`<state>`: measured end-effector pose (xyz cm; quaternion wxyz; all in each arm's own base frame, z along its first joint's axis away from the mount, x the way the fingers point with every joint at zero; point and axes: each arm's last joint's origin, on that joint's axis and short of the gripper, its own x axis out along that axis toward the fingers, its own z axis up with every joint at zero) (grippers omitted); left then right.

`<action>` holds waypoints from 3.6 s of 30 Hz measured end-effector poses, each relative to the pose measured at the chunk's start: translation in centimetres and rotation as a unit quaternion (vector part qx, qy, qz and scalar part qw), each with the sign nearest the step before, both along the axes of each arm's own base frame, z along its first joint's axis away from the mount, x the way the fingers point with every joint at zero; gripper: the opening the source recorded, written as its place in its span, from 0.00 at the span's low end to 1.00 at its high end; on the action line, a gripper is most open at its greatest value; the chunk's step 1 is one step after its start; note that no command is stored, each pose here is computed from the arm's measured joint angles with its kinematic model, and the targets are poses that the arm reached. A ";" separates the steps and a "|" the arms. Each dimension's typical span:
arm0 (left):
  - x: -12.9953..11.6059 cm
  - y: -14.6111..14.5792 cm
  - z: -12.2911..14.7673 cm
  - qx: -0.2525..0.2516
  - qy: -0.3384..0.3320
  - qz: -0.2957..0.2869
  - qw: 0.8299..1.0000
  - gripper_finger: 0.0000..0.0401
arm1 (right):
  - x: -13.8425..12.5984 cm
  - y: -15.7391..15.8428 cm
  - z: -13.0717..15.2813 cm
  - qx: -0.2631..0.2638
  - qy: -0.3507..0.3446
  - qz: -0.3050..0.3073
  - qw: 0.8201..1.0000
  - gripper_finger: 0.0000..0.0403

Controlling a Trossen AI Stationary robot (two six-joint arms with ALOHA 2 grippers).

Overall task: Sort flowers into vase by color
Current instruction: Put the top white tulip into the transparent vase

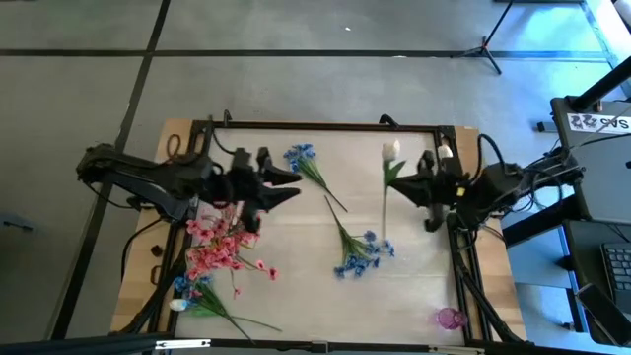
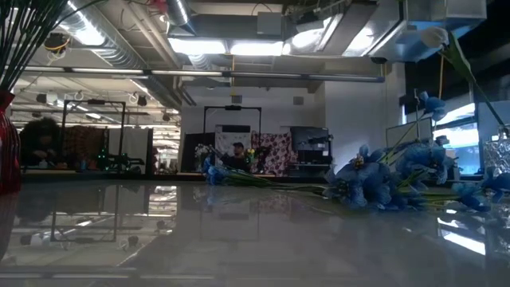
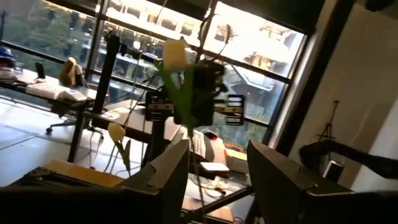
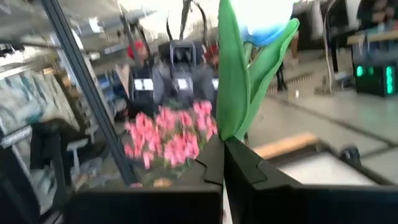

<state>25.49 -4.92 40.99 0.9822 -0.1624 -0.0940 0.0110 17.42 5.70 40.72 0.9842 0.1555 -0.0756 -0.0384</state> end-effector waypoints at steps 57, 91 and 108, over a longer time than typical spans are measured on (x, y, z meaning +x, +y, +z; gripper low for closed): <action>5.2 0.8 -5.1 0.017 0.105 0.051 0.993 0.04 | 14.8 -2.4 -3.1 -0.075 -0.051 0.056 0.994 0.43; -2.7 1.2 1.6 0.000 -0.024 0.002 1.000 0.33 | 3.4 -4.2 4.1 -0.143 0.008 0.030 0.989 0.02; -5.9 1.8 3.5 0.010 -0.068 0.023 0.997 0.32 | -14.6 -6.1 0.7 -0.072 0.194 -0.018 0.978 0.01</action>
